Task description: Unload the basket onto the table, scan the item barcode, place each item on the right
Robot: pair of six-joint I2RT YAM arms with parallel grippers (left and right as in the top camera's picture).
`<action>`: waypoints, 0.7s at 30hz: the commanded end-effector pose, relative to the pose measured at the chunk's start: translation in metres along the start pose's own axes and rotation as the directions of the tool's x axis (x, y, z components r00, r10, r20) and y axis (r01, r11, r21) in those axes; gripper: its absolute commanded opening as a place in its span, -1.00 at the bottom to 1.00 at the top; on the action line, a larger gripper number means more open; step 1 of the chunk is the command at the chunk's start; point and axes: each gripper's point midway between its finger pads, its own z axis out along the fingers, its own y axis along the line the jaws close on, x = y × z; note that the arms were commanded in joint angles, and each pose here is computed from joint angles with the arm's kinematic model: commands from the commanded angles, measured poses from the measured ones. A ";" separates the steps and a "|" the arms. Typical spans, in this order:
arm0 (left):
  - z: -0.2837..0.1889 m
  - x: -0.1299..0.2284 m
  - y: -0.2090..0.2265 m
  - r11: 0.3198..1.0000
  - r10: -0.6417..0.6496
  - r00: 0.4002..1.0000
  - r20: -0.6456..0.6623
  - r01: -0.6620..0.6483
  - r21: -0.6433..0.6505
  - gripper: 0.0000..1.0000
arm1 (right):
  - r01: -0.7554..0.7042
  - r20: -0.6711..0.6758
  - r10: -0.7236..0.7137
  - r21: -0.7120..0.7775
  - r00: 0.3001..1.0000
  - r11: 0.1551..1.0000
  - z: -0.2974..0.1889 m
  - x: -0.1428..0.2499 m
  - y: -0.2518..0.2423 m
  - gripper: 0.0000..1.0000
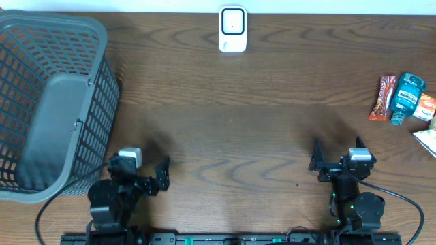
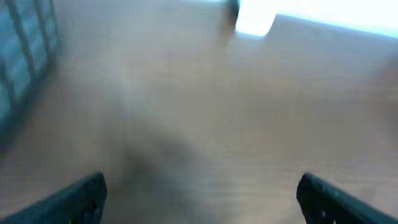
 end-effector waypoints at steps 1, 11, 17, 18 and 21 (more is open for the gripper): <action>0.002 -0.014 -0.005 1.000 -0.004 0.994 0.107 0.002 0.025 0.96 | -0.017 0.001 0.017 0.011 1.000 1.000 0.000 0.000 -0.001 0.99; 0.007 -0.026 0.021 0.992 0.039 0.966 0.254 -0.007 -0.126 0.96 | -0.017 0.001 0.017 0.011 1.000 1.000 0.000 0.000 -0.001 0.98; 0.003 -0.025 0.040 0.970 0.067 0.966 0.250 -0.005 -0.244 0.95 | -0.017 0.001 0.017 0.011 1.000 1.000 0.000 0.000 -0.001 0.98; 0.004 -0.025 0.039 0.970 0.078 0.966 0.247 -0.016 -0.242 0.96 | -0.017 0.001 0.017 0.011 1.000 1.000 0.000 0.000 -0.001 0.99; 0.004 -0.025 0.039 0.970 0.080 0.966 0.245 -0.019 -0.240 0.95 | -0.017 0.001 0.017 0.011 1.000 1.000 0.000 0.000 -0.001 0.99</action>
